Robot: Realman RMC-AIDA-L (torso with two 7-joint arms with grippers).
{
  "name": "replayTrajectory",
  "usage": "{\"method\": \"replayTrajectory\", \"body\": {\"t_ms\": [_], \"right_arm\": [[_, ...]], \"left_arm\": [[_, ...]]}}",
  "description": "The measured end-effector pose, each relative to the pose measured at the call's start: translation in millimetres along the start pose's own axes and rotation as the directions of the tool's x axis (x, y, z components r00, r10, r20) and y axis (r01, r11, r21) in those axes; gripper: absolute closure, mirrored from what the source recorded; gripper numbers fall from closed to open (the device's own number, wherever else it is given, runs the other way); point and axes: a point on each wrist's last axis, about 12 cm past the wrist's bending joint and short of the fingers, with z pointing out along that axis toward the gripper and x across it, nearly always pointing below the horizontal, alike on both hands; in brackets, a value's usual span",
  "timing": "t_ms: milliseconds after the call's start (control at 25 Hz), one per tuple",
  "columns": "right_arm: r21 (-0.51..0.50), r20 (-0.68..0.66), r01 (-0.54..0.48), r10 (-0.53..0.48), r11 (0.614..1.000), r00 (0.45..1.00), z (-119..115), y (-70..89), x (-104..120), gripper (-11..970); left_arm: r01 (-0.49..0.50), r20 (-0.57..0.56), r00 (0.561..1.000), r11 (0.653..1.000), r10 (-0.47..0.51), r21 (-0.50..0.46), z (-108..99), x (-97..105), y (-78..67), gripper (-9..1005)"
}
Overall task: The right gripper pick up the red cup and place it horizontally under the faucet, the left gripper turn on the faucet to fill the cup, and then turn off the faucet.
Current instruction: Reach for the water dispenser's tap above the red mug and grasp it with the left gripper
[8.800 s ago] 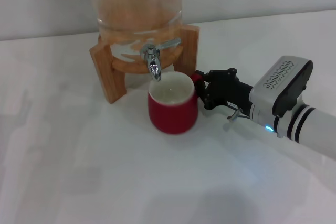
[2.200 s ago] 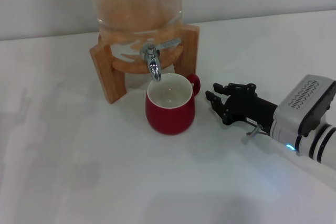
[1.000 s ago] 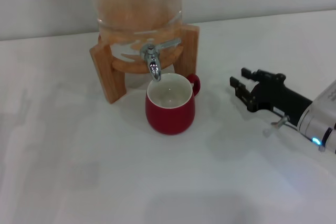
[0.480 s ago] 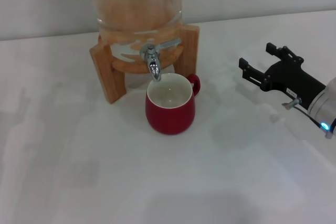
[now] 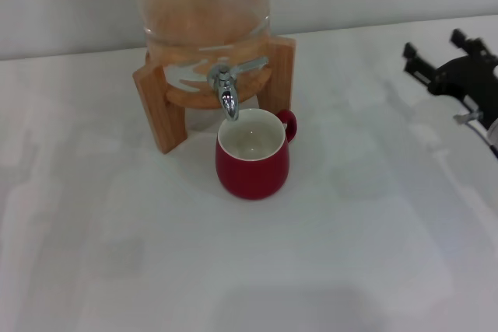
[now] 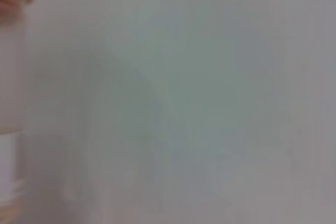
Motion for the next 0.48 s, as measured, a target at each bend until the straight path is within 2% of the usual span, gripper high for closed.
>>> {"method": "replayTrajectory", "body": {"t_ms": [480], "right_arm": [[0.167,0.042,0.024,-0.031,0.986,0.999,-14.6,-27.6,-1.3,86]], "left_arm": [[0.007,0.022,1.000,1.000,-0.007,0.014,8.5,-3.0,-4.5,167]]}}
